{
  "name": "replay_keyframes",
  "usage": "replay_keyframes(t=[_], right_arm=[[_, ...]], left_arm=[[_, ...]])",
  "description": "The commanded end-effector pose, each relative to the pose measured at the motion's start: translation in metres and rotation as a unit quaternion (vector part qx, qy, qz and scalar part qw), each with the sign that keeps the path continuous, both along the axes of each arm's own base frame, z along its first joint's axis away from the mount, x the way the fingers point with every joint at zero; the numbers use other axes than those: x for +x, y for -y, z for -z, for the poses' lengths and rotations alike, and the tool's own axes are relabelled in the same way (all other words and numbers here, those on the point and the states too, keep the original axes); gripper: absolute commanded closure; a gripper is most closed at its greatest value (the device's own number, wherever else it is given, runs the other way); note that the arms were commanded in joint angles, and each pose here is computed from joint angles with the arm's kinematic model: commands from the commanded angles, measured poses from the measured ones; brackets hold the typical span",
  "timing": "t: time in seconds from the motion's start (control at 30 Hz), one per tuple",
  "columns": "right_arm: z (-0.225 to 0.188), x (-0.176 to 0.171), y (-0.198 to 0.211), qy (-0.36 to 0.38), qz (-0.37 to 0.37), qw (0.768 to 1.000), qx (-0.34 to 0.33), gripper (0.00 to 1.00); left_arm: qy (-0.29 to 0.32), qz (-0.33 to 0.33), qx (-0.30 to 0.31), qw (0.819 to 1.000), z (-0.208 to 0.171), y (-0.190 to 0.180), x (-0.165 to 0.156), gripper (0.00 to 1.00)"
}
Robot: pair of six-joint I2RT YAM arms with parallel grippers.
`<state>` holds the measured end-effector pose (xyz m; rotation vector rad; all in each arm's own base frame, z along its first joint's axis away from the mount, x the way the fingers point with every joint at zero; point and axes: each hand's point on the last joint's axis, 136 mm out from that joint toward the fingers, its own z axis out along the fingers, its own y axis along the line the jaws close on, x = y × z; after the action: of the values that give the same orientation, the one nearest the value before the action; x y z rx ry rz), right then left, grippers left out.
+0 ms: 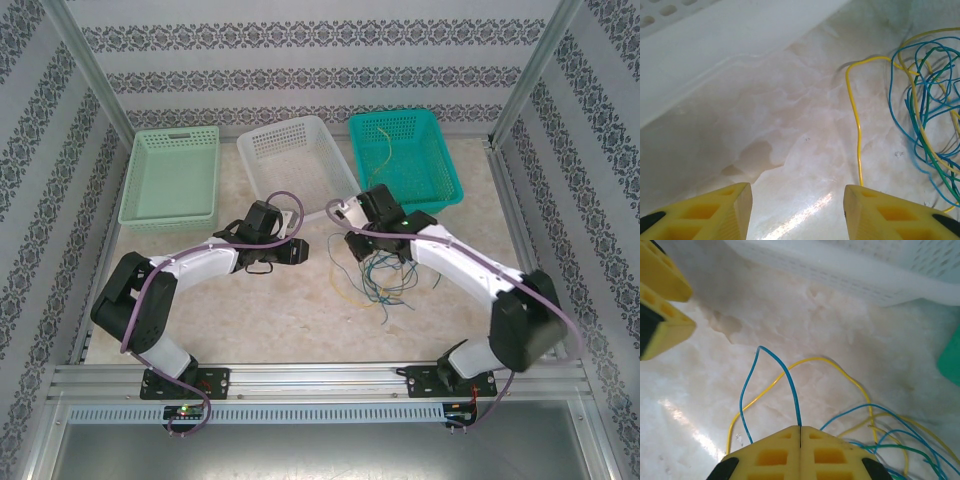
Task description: Untangle the cables
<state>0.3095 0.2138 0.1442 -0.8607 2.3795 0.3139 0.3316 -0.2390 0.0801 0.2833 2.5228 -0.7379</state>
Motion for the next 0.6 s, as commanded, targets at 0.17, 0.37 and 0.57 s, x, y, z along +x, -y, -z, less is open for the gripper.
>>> replay_keyframes(t=[0.17,0.37,0.57], right_arm=[[-0.024,-0.024,0.036,0.013,0.068,0.995,0.068,1.00],[-0.018,-0.038,0.055,0.010,0.106,0.990,0.087,1.00],[-0.013,-0.044,0.067,0.011,0.136,0.986,0.097,1.00]], left_arm=[[-0.038,0.076,-0.004,0.996,0.012,0.031,-0.009,0.49],[-0.051,0.091,-0.017,0.994,0.021,0.058,-0.014,0.49],[-0.058,0.080,0.001,0.995,0.028,0.074,-0.005,0.49]])
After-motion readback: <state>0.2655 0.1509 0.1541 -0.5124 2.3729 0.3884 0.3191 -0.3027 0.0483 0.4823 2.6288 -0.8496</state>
